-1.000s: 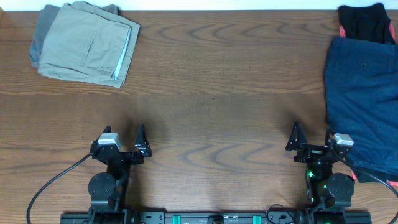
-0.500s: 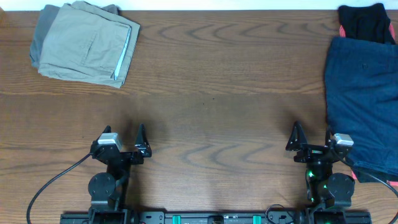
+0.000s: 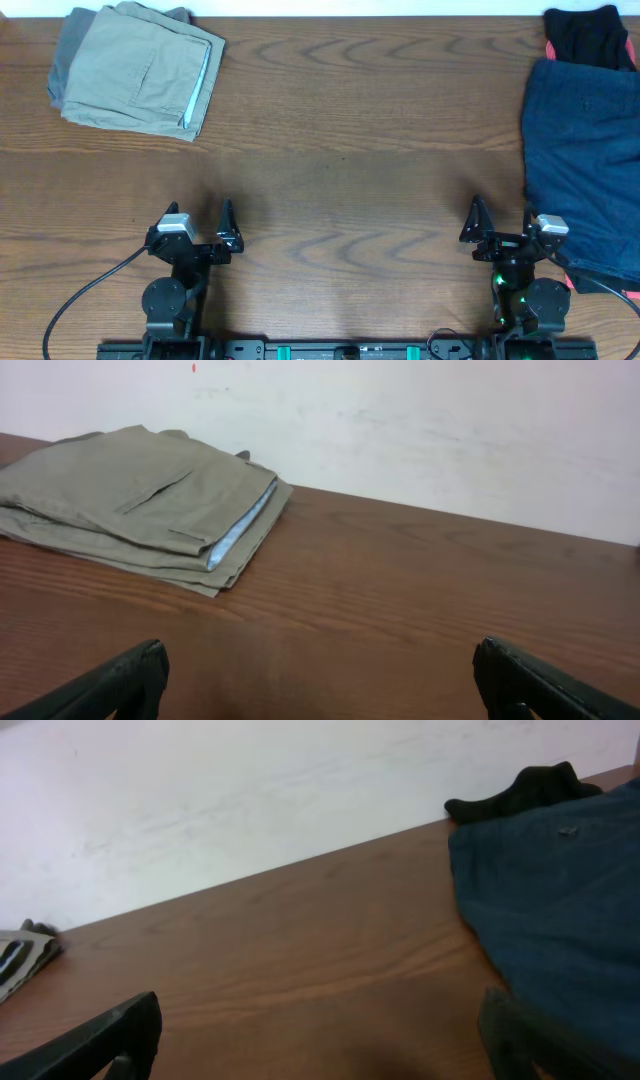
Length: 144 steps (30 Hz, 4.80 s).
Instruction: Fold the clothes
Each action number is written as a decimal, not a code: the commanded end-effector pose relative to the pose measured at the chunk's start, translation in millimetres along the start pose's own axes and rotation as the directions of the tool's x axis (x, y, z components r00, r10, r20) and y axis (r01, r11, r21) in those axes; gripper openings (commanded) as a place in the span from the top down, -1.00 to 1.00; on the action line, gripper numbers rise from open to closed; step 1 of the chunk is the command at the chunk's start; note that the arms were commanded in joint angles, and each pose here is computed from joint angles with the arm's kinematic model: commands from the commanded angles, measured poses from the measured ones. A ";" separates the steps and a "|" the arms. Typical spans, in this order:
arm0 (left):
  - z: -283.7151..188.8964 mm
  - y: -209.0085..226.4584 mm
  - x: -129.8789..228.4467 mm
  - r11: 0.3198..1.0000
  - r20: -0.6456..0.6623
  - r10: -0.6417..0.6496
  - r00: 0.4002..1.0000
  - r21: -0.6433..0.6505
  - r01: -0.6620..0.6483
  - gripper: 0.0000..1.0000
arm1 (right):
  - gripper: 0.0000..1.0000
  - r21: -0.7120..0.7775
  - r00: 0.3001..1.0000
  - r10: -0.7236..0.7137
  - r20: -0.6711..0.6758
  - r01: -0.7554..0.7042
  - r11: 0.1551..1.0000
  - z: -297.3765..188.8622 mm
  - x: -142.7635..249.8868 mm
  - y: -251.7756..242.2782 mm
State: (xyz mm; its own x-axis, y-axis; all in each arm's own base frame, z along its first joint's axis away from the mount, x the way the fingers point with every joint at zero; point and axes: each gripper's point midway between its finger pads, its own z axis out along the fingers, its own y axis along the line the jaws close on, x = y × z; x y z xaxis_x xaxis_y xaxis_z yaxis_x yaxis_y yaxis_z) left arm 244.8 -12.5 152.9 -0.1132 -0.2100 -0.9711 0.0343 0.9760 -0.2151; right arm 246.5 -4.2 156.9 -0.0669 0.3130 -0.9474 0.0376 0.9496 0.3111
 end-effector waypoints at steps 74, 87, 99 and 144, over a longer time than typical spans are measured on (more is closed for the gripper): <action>0.6 0.2 14.9 1.000 -0.046 0.017 0.999 0.007 -0.016 -0.96 | -0.98 0.291 0.486 -0.163 -0.859 0.724 0.626 256.2 -76.5 -123.4; 0.6 0.2 14.8 1.000 -0.046 0.017 0.999 0.007 -0.016 -0.96 | -0.98 0.279 0.424 -0.110 -0.899 0.748 0.602 301.9 20.3 -198.8; 0.6 0.2 14.8 1.000 -0.046 0.017 0.999 0.007 -0.017 -0.96 | -0.25 0.310 0.402 -0.053 -0.914 0.777 0.548 300.9 65.6 -224.8; 0.6 0.2 14.9 1.000 -0.046 0.017 0.999 0.007 -0.016 -0.96 | 0.98 0.692 0.936 0.016 -0.353 0.249 0.677 194.0 -255.8 -28.6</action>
State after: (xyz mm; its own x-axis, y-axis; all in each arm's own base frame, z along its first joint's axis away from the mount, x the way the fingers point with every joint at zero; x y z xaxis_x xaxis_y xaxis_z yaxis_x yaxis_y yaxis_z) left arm 244.7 -12.5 152.9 -0.1136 -0.2100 -0.9711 0.0343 0.9760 -0.2151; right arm 458.7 -156.5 335.3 -0.4743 0.3448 -0.8100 0.7490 0.6416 -0.1654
